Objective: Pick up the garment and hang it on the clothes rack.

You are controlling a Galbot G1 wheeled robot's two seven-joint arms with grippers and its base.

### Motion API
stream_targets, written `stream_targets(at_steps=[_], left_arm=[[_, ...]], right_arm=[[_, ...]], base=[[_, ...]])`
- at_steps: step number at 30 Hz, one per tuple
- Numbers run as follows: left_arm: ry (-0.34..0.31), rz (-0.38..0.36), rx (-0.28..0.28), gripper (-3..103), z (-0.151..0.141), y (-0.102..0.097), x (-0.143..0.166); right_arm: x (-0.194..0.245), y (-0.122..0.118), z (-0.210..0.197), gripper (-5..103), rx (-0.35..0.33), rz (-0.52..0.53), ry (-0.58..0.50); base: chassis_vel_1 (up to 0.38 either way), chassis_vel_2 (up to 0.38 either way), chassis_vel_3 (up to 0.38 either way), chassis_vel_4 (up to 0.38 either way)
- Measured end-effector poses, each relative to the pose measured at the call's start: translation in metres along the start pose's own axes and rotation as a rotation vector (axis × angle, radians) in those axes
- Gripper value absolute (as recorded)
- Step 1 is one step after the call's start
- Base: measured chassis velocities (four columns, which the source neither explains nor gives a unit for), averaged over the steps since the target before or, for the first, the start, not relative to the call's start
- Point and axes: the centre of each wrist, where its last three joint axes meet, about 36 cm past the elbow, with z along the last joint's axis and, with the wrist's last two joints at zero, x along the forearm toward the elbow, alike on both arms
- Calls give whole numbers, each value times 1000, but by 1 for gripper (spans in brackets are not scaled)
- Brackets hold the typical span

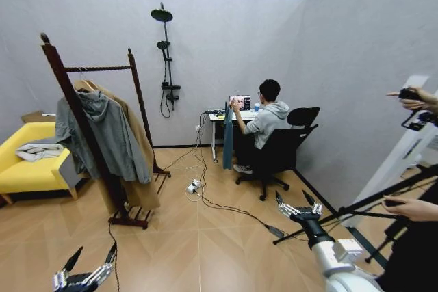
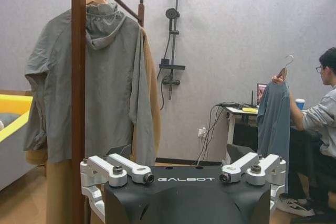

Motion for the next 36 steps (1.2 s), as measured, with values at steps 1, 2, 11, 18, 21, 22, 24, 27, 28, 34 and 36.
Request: stream_targets(at_steps=[1, 2, 11, 18, 21, 22, 24, 27, 28, 34, 36], left_arm=[[0, 0, 0, 100, 0, 0, 0], [0, 0, 0, 100, 0, 0, 0], [0, 0, 0, 100, 0, 0, 0], [0, 0, 0, 100, 0, 0, 0], [0, 0, 0, 100, 0, 0, 0], [0, 0, 0, 100, 0, 0, 0], [0, 0, 0, 100, 0, 0, 0], [0, 0, 0, 100, 0, 0, 0], [0, 0, 0, 100, 0, 0, 0], [0, 0, 0, 100, 0, 0, 0], [0, 0, 0, 100, 0, 0, 0]], right_arm=[[0, 0, 0, 100, -1, -4, -4], [0, 0, 0, 100, -1, -4, -4], [2, -4, 3, 100, 5, -36, -14], [0, -4, 3, 100, 6, -49, -28], [1, -2, 2, 100, 3, -51, -34], [1, -2, 2, 100, 3, -51, -34], [1, -2, 0, 100, 2, -53, -37], [1, 0, -2, 100, 3, -55, -45], [2, 0, -3, 100, 3, -52, -48], [3, 0, -4, 100, 4, -48, -47], [3, 0, -3, 100, 4, -47, -47]], base=[[-231, 228, 224, -262], [-231, 228, 224, -262], [-266, 276, 262, -275], [-353, 349, 352, -342], [-369, 372, 374, -367], [-377, 366, 376, -390], [-355, 361, 376, -358], [-336, 356, 349, -355], [-354, 363, 366, -366], [-355, 357, 334, -354], [-334, 359, 340, -330]])
